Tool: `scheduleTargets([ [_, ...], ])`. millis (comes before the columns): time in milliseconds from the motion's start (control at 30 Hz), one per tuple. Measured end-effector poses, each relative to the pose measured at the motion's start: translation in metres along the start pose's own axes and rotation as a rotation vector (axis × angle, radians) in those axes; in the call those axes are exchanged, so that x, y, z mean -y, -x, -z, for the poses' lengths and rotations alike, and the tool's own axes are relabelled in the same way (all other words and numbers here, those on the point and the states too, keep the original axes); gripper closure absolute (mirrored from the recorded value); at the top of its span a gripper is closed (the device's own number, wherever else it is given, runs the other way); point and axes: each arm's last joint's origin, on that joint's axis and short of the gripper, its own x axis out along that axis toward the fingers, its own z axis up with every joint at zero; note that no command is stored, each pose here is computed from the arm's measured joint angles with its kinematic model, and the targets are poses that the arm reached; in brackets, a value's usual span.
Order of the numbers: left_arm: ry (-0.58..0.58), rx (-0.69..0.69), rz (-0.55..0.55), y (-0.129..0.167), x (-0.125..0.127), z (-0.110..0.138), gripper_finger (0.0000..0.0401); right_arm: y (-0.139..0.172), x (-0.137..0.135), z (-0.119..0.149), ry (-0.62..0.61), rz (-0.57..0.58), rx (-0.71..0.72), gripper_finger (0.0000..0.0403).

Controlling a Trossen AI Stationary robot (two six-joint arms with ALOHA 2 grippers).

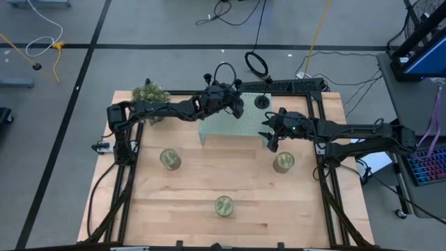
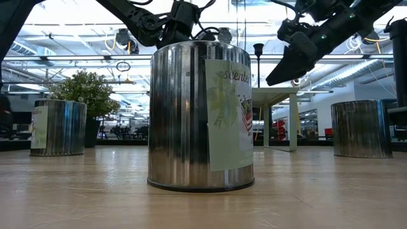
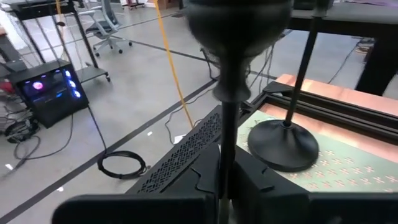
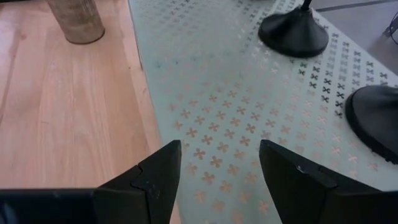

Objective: Pick & Place candle stick holders
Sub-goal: Put the candle holder on the shelf, then put the left scented candle on the shelf

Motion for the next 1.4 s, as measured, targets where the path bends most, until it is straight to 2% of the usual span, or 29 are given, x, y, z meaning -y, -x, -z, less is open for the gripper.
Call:
scheduleTargets([
  [167, -0.006, 0.000, 0.012, 0.000, 0.001, 0.000, 0.0382, 0.000, 0.000, 0.002, 0.003, 0.001, -0.024, 0.0193],
  [400, -0.015, 0.000, 0.055, 0.003, 0.012, 0.000, 0.0332, 0.000, 0.000, 0.003, 0.004, 0.001, -0.030, 0.0193],
  [533, -0.010, -0.020, 0.057, 0.004, 0.014, 0.003, 0.0318, 0.000, 0.000, 0.003, 0.004, 0.001, -0.032, 0.0193],
  [700, -0.008, -0.042, -0.054, 0.006, 0.014, 0.006, 0.0316, 0.000, 0.000, 0.003, 0.004, 0.001, -0.034, 0.0193],
  [1133, -0.017, -0.125, -0.079, 0.008, 0.016, 0.014, 0.0316, 0.000, 0.000, 0.004, -0.034, 0.001, -0.038, 0.0193],
  [1300, -0.076, -0.166, -0.138, 0.013, 0.023, 0.019, 0.0316, 0.001, -0.003, 0.006, -0.028, -0.011, -0.063, 0.0193],
  [1400, -0.094, -0.184, -0.136, 0.015, 0.028, 0.022, 0.0316, 0.001, -0.007, 0.008, -0.014, -0.024, -0.081, 0.0193],
])
